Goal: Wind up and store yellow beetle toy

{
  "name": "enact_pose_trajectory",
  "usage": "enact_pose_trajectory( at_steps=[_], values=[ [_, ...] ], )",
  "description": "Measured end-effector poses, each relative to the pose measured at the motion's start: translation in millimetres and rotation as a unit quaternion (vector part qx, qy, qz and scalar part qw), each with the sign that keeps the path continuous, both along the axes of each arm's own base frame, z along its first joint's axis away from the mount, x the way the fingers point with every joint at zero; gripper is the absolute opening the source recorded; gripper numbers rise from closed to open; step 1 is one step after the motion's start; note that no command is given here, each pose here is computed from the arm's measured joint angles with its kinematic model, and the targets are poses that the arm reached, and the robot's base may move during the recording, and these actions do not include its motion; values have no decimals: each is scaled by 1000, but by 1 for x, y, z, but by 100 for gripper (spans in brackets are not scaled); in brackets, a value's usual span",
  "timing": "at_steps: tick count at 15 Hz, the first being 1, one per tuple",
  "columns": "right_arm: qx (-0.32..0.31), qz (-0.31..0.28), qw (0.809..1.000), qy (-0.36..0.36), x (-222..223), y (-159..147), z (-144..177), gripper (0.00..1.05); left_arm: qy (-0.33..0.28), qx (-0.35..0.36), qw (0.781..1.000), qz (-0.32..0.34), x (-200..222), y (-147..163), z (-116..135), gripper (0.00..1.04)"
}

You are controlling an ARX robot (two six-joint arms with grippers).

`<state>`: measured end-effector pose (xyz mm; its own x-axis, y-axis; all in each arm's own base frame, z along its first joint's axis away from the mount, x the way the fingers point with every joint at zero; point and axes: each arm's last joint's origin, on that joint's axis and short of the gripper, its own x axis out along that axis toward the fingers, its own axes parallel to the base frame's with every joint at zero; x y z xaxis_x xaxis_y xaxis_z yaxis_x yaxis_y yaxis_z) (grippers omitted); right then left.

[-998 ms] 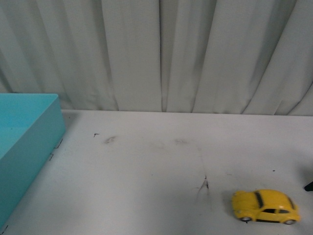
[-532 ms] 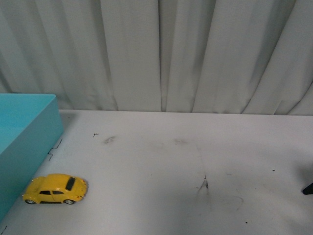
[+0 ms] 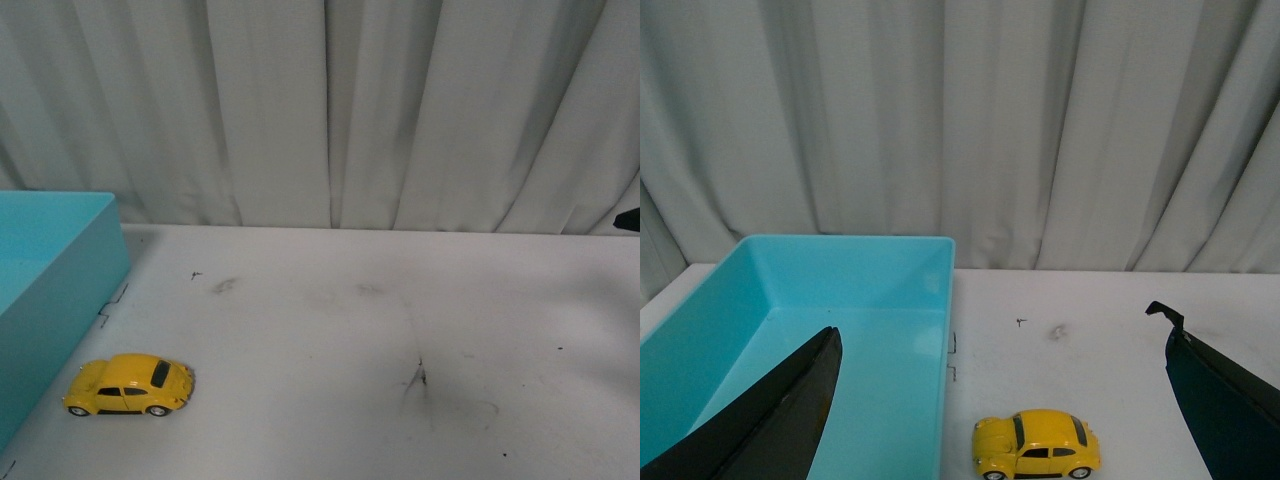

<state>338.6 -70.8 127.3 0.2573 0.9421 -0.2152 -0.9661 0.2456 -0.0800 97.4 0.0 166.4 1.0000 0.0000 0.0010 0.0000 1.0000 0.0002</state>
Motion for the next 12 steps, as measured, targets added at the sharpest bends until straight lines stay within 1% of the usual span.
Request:
enact_pose_trajectory(
  at_steps=[1,3,5,7,8,9,10,11,12],
  values=[
    [10,-2,999,-31,0,0,2,98,0,0,1000,0,0,0,0,98],
    [31,-6,998,-56,-1,1,14,98,0,0,1000,0,0,0,0,98],
    [27,-12,994,-103,-1,1,20,98,0,0,1000,0,0,0,0,98],
    [32,-16,994,-106,-4,4,20,98,0,0,1000,0,0,0,0,98],
    [22,-22,993,-110,-2,4,19,97,0,0,1000,0,0,0,0,98],
    [-65,-74,985,-142,0,10,16,91,0,0,1000,1,0,0,0,98],
    [-146,-240,954,-103,-21,33,3,76,1,0,1000,0,0,0,0,98],
    [-109,-423,896,-78,-48,43,4,60,0,0,1000,0,0,0,0,98],
    [44,-590,797,-125,-77,39,45,35,0,0,1000,0,0,0,0,98]
  ],
)
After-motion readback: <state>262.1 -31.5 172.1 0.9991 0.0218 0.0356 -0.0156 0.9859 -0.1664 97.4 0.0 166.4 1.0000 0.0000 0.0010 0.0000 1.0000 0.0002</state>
